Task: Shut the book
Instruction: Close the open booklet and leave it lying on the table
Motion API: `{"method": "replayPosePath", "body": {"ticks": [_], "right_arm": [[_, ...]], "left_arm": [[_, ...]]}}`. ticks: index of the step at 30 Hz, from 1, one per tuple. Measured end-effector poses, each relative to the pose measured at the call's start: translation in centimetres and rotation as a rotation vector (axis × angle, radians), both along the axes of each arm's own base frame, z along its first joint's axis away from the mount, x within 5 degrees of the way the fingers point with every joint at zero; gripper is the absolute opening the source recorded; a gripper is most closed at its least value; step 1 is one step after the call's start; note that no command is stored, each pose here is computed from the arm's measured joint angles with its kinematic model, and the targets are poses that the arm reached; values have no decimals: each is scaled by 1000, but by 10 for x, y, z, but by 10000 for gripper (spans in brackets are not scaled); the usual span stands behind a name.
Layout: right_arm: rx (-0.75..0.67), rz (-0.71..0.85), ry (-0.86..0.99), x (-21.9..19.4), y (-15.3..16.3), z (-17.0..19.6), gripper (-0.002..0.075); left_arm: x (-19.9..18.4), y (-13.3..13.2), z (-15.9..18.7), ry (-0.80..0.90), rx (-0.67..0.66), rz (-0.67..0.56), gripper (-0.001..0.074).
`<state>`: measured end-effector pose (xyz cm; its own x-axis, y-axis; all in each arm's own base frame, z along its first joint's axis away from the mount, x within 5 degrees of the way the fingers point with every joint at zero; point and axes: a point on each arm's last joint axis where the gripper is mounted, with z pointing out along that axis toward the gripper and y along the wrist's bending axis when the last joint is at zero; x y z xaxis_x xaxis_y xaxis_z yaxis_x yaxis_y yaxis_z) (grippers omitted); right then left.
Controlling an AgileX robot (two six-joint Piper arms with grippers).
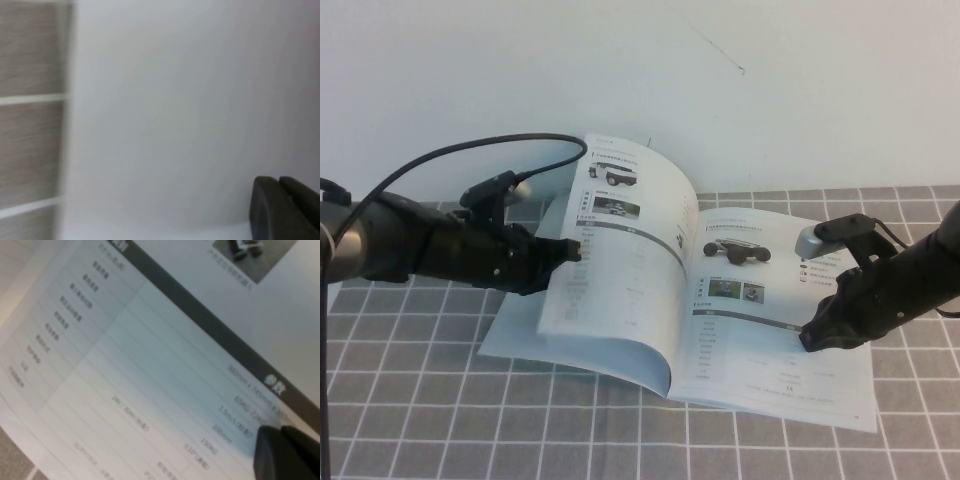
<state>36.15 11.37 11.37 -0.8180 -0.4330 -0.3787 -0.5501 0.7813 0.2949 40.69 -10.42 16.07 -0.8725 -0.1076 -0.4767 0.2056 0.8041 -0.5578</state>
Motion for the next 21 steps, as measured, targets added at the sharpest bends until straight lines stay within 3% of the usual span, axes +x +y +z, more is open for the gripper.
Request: {"method": "replayPosePath", "body": {"ticks": [10,16,21], "right_arm": [[1,10,-18,0,0,5,-3],[-24,40,-99,-4,-1,28,-3],[0,37,-316,-14,-4,103,-3]], "left_arm": [[-12,-44,28,-31,-402,-157,-3],[-25,-77,31,-36,-431,-235,-3],[-37,-103,30,-40,-415,-301,-3]]}}
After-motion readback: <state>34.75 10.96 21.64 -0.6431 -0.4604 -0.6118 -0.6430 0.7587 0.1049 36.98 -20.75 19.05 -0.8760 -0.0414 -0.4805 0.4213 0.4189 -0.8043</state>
